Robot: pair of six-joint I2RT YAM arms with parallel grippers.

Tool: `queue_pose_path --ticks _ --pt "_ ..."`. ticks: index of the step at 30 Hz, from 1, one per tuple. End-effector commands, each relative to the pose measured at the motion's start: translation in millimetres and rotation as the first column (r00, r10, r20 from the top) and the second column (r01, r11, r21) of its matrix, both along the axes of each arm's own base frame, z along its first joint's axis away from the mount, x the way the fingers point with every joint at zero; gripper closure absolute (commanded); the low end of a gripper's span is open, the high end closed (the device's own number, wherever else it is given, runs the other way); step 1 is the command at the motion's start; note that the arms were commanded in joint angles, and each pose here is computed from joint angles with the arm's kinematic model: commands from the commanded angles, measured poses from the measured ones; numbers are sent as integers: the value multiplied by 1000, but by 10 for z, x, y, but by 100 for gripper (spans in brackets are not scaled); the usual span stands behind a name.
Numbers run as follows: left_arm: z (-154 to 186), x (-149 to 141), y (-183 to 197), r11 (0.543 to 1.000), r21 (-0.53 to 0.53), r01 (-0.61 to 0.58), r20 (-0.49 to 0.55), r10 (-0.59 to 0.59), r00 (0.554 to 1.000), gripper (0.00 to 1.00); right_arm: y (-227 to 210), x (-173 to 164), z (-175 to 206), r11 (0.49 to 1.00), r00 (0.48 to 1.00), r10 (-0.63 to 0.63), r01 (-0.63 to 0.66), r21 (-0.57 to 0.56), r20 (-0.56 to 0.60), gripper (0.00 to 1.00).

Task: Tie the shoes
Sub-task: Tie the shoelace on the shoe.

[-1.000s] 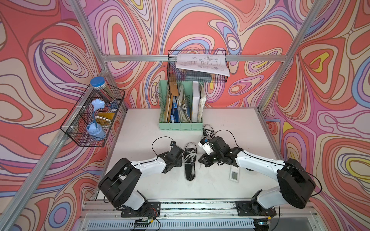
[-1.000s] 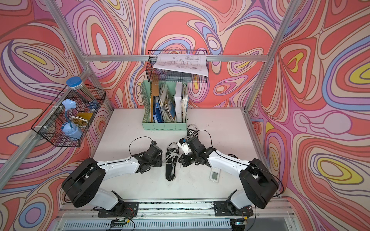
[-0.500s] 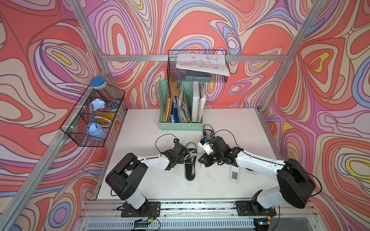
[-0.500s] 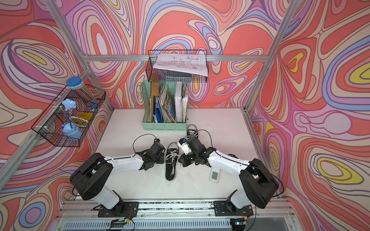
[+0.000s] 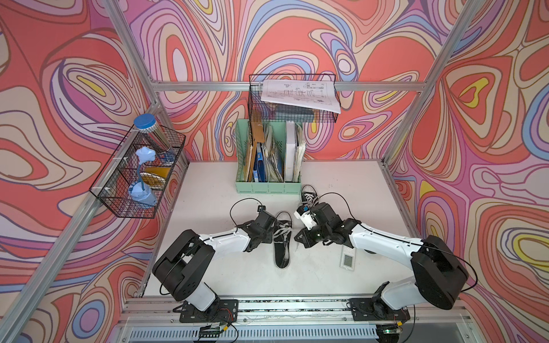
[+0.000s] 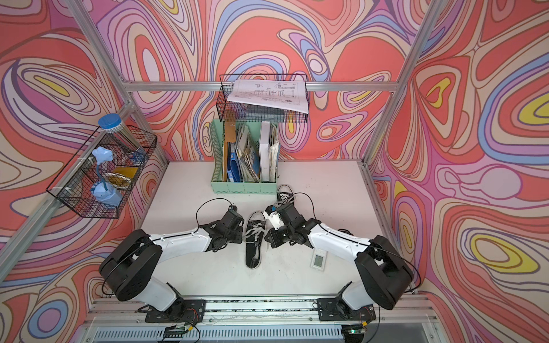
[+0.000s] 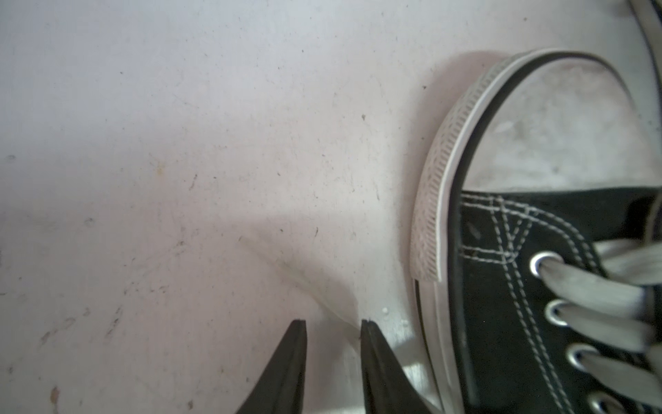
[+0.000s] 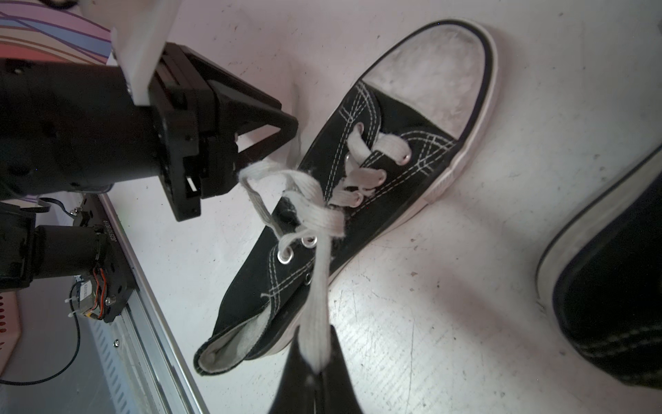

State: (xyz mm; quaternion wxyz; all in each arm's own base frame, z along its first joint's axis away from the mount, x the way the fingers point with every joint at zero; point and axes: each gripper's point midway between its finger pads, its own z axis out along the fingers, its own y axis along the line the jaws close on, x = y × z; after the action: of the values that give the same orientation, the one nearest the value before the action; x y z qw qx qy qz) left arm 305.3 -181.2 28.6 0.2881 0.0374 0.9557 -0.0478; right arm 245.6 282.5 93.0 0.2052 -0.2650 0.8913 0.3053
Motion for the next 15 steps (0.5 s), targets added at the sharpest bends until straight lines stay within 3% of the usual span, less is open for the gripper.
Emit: queue_pose_path --ticks 1,8,12,15 --pt "82 39 18 1000 -8 -7 4 7 1000 60 -20 16 -36 1000 1000 -1 1 -12 -2 100" --pt "39 93 -21 1000 -18 -10 1 10 1000 48 -36 3 -51 1000 1000 -8 7 -13 -6 100" --pt "-81 93 -19 1000 9 -7 -30 7 1000 48 -33 0 -47 1000 1000 -7 7 -11 -6 100" --pt "-152 77 -3 1000 23 -8 -47 9 999 54 -38 -4 -45 1000 1000 -8 8 -11 -5 100"
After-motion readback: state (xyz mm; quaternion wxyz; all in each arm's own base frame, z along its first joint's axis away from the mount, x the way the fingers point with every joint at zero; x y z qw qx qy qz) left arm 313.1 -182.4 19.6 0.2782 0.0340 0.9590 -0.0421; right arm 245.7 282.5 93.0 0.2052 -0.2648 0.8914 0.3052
